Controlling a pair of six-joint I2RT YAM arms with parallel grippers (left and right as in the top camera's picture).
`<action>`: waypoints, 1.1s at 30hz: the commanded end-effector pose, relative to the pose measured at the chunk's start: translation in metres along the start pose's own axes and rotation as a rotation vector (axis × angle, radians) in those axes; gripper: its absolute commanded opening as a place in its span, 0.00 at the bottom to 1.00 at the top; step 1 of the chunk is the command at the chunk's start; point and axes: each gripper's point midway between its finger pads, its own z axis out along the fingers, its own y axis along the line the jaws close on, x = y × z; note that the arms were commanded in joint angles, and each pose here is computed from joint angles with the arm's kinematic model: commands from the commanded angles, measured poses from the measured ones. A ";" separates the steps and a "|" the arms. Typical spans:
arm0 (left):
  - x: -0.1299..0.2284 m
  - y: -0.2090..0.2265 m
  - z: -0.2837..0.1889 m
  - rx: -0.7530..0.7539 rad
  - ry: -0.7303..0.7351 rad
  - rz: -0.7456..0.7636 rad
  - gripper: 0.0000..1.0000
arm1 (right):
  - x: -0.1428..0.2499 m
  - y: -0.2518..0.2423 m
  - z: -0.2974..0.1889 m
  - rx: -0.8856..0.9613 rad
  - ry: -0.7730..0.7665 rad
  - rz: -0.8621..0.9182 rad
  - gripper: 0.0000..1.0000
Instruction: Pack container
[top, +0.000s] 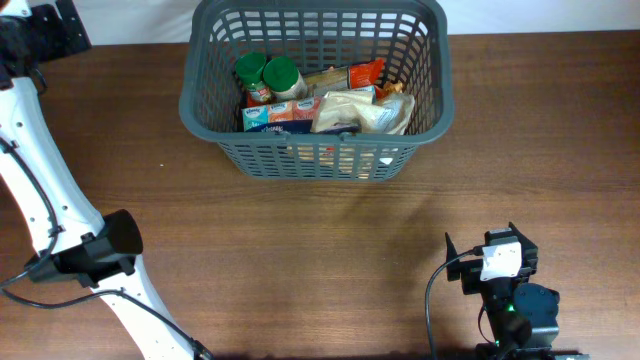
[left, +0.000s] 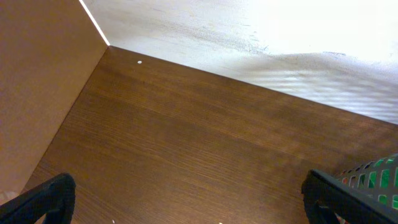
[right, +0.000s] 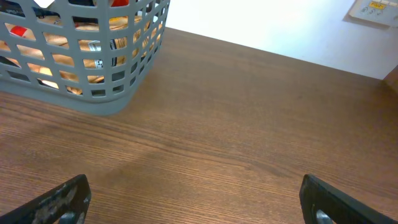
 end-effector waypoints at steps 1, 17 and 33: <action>0.003 -0.001 0.006 0.007 0.014 -0.007 0.99 | 0.002 0.000 0.001 0.004 -0.004 0.008 0.99; 0.165 -0.100 -0.213 0.246 -0.021 0.280 0.99 | 0.002 0.000 0.001 0.004 -0.004 0.008 0.99; 0.294 -0.069 -0.134 0.198 -0.666 0.118 0.99 | 0.002 0.000 0.001 0.004 -0.004 0.008 0.99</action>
